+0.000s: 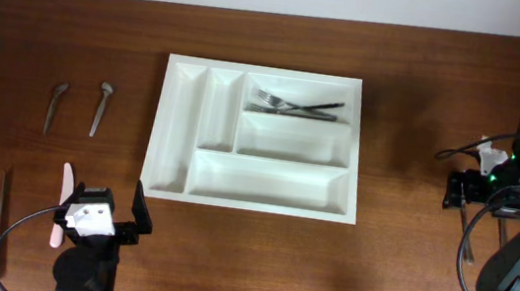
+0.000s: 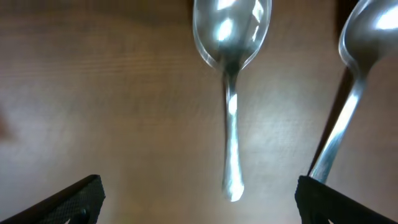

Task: Pack container
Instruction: 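Move the right gripper back over the silver spoons on the right, then lower the right gripper and grasp the left silver spoon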

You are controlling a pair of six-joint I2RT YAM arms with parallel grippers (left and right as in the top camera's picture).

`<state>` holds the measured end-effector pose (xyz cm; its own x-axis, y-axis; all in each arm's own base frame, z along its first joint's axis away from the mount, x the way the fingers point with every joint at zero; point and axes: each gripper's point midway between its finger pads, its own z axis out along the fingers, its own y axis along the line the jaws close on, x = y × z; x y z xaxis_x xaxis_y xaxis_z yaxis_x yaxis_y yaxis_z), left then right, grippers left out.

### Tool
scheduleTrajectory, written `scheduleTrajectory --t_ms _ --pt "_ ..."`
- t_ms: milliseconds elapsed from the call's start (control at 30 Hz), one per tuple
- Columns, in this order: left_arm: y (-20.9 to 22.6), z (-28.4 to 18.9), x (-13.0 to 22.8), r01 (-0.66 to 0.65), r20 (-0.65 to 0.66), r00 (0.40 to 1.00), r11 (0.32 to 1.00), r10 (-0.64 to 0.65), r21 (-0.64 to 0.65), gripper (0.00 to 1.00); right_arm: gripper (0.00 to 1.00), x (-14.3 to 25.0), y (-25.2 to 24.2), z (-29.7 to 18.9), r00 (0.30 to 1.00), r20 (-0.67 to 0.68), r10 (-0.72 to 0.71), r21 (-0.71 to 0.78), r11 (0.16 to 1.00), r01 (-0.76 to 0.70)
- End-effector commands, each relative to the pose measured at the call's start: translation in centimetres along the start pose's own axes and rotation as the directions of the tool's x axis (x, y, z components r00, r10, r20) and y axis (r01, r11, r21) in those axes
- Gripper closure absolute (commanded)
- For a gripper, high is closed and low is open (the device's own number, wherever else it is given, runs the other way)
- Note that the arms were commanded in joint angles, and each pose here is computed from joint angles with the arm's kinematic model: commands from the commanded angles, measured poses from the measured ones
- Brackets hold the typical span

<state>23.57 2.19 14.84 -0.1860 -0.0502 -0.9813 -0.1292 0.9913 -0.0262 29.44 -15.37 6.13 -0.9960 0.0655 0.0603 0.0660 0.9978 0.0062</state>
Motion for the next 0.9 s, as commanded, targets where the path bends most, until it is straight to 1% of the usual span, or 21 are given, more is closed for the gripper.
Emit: scheduleTrajectory --t_ms 0,100,367,567,700,867 --pt "-0.2 0.0 0.0 -0.012 0.004 1.000 1.000 0.012 0.010 0.01 0.01 -0.5 -0.5 0.3 0.999 0.032 -0.029 0.016 0.999 0.029" --pt "-0.2 0.0 0.0 -0.012 0.003 1.000 1.000 0.012 0.010 0.01 0.01 -0.3 -1.5 1.0 1.000 0.004 -0.028 0.069 0.997 0.027" --pt "-0.2 0.0 0.0 -0.012 0.003 1.000 1.000 0.012 0.010 0.01 0.01 0.3 -1.3 2.7 0.997 -0.049 -0.060 0.040 0.997 0.062" --pt "-0.2 0.0 0.0 -0.012 0.003 1.000 1.000 0.012 0.010 0.01 0.01 1.6 -2.3 3.8 0.998 -0.062 -0.023 0.028 0.999 0.025" --pt "-0.2 0.0 0.0 -0.012 0.003 1.000 1.000 0.012 0.010 0.01 0.01 2.6 -2.2 5.3 0.998 -0.060 0.006 -0.007 1.000 -0.006" --pt "-0.2 0.0 0.0 -0.012 0.003 1.000 1.000 0.012 0.010 0.01 0.01 2.7 -2.1 6.2 0.999 -0.053 -0.001 -0.003 1.000 0.001"
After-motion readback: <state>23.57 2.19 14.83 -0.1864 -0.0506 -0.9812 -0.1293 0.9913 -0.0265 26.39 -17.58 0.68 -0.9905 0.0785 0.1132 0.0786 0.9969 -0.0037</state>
